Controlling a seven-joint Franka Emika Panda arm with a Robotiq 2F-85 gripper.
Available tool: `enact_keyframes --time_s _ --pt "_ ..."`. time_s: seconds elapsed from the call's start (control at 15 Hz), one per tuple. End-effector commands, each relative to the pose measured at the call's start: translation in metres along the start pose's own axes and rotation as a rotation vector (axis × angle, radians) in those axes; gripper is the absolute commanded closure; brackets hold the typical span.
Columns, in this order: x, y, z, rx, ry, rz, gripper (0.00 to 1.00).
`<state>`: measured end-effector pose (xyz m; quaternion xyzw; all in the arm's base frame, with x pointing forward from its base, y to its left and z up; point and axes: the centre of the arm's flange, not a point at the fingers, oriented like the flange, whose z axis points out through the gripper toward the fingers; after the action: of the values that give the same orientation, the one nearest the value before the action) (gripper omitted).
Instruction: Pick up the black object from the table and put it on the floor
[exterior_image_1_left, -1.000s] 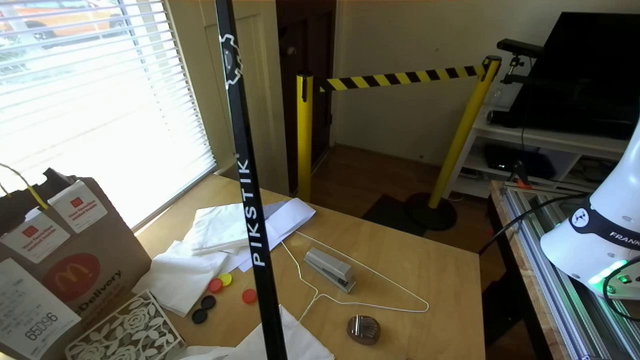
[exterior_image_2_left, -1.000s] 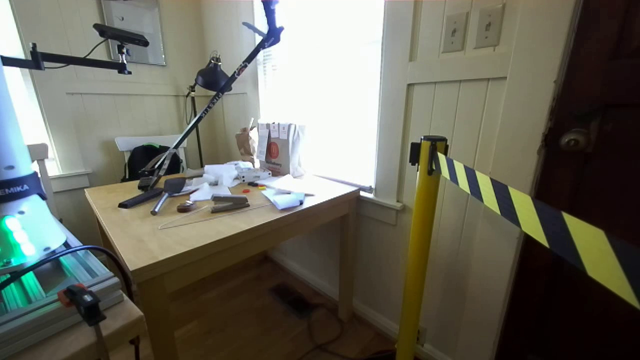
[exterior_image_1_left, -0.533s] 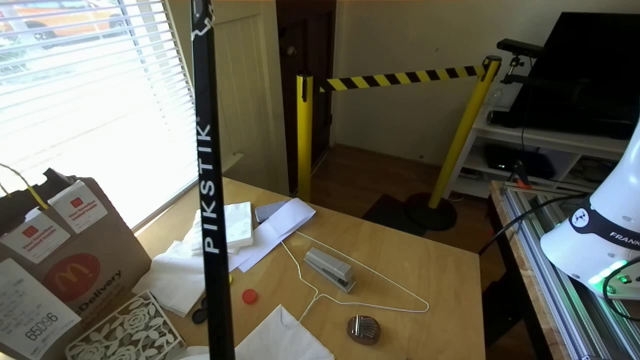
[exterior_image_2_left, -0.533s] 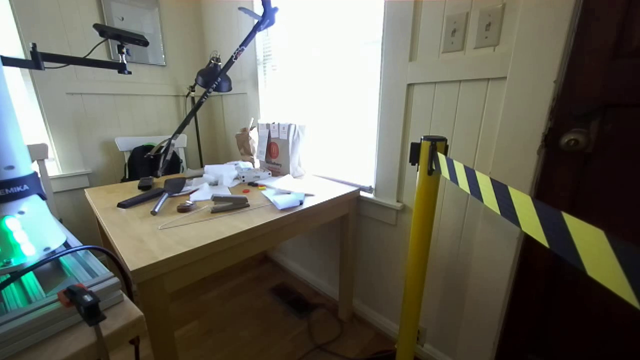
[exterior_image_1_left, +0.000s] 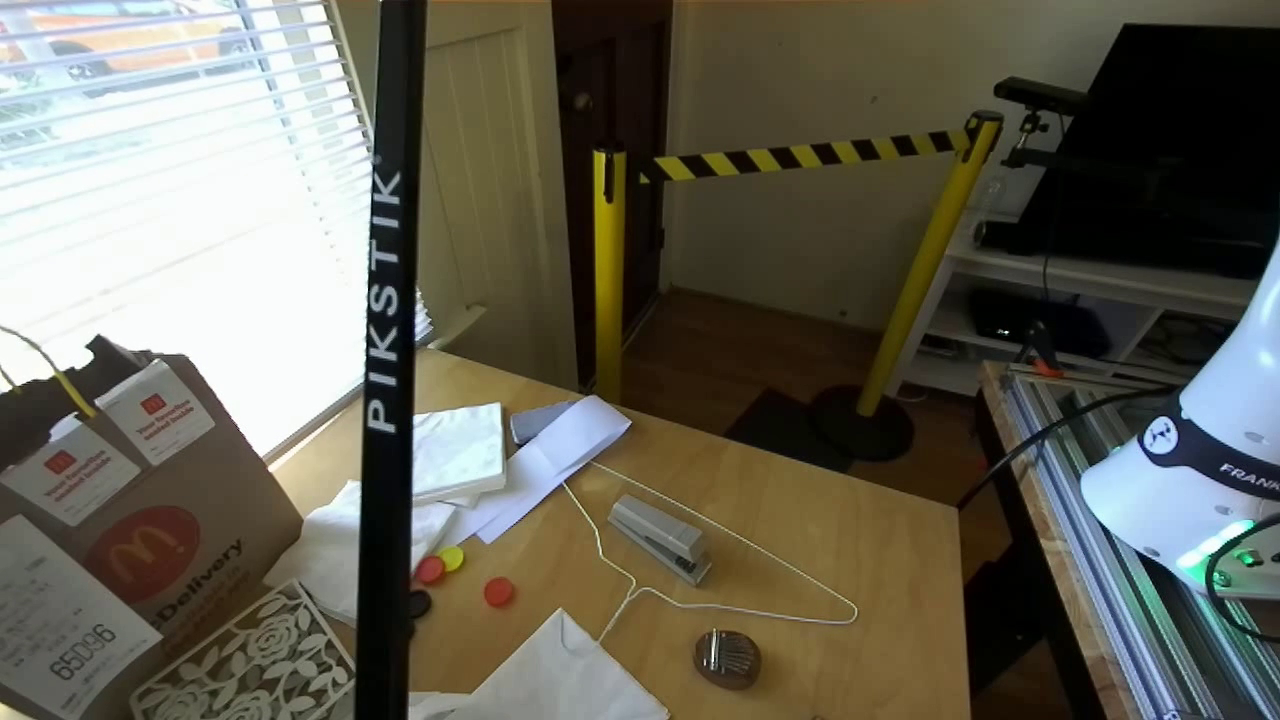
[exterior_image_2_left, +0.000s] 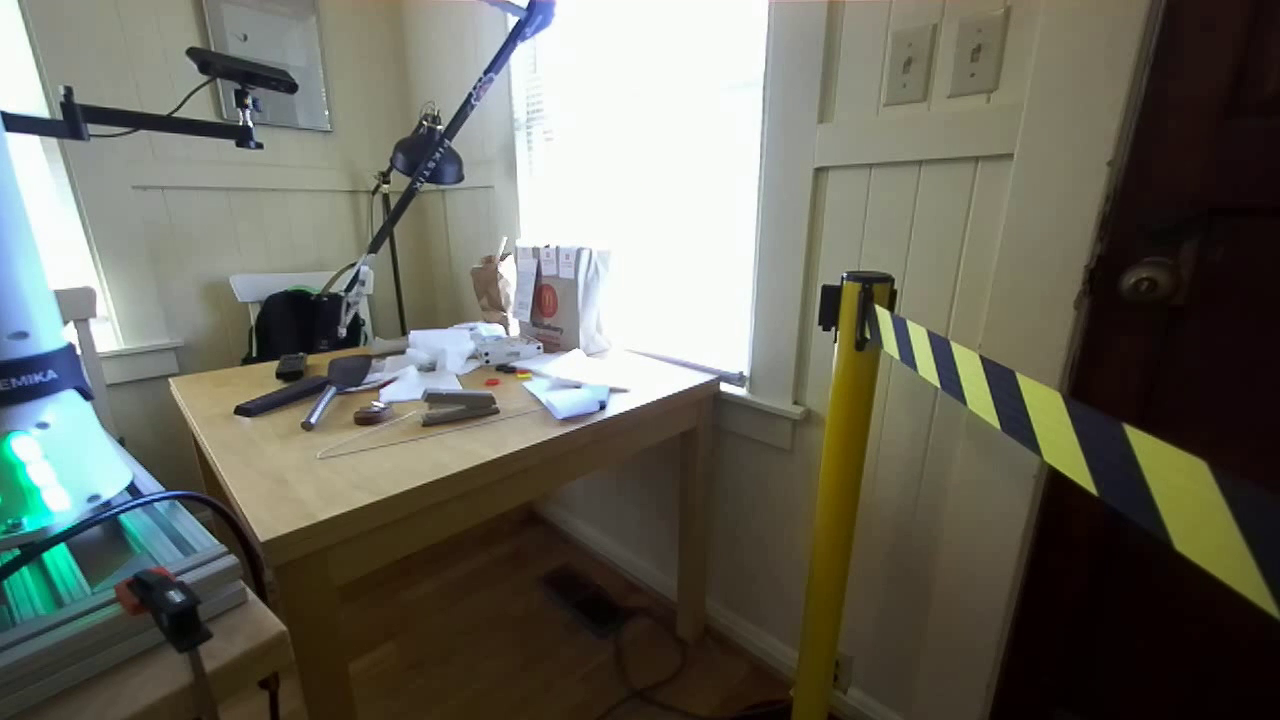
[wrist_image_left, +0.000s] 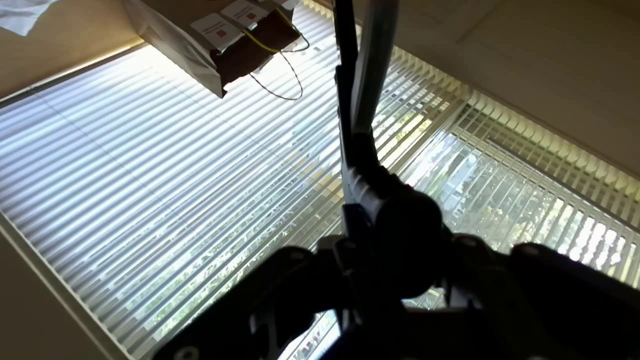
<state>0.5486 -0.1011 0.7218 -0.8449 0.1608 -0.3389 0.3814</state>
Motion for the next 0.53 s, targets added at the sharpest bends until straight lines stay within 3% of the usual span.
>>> enact_keyframes --time_s 0.0,0.27,0.47 --pt "-0.018 -0.014 -0.044 0.001 0.107 0.022 0.92" --pt "-0.022 -0.049 -0.094 -0.039 0.244 -0.023 0.92" --pt "-0.029 -0.069 -0.127 -0.049 0.284 -0.036 0.92"
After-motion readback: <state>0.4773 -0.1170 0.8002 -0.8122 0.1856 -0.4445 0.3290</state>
